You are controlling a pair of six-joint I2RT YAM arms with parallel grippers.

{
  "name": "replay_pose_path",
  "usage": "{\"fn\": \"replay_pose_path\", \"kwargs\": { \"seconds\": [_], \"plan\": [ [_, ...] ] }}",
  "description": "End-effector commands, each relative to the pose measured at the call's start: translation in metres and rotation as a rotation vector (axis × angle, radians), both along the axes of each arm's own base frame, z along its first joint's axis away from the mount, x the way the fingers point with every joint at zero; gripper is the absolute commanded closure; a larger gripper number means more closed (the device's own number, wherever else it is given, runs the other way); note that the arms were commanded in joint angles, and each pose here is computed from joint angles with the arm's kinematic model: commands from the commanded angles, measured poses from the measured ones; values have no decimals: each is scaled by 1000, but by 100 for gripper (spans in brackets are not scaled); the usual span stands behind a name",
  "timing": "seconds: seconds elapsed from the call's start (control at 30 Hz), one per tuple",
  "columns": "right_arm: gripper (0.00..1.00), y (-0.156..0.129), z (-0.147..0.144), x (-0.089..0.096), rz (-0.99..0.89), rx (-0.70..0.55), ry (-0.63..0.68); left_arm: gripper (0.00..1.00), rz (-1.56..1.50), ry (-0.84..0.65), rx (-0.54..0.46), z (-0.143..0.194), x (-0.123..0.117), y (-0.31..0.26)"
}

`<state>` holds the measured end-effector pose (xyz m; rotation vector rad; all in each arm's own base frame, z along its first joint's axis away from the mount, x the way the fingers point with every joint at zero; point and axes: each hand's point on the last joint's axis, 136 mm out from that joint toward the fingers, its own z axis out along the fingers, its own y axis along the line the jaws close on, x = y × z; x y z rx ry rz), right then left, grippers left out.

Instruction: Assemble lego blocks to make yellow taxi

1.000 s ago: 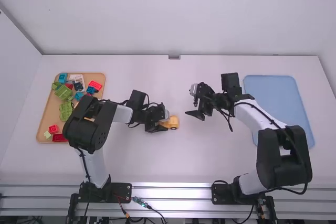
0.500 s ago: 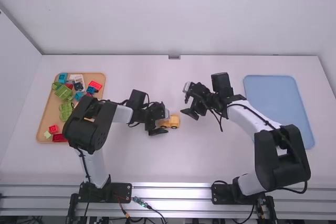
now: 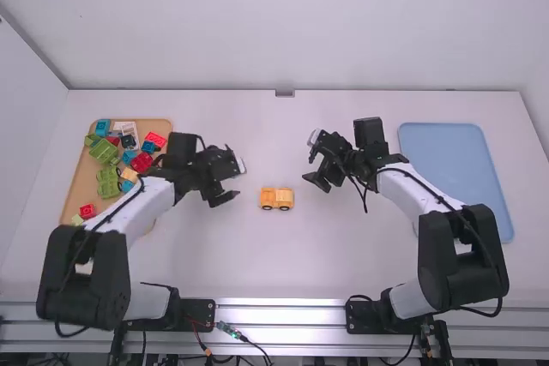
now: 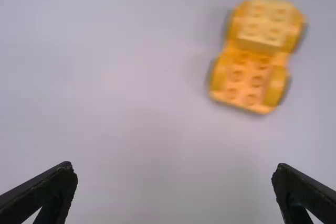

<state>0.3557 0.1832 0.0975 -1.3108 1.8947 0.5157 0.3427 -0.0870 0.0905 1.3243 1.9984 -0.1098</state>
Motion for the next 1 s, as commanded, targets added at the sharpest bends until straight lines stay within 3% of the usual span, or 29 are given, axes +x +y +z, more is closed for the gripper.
{"fn": "replay_pose_path", "kwargs": {
  "seconds": [0.0, 0.27, 0.43, 0.77, 0.97],
  "plan": [
    [1, 2, 11, 5, -2, 14, -29, 1, 226, 14, 22, 7, 5, 42],
    [1, 2, 21, 18, -9, 26, -101, 1, 702, -18, 74, 24, 11, 120],
    [1, -12, 26, 29, -46, 30, -127, 1, 1047, -140, 116, 45, 18, 170],
    [1, -50, 20, 35, -143, 19, -65, 1, 1356, -13, -250, 71, 18, 229],
    [1, -60, 19, 38, -168, 17, -61, 1, 1489, 172, -339, 58, 25, 264]
  ]
}}
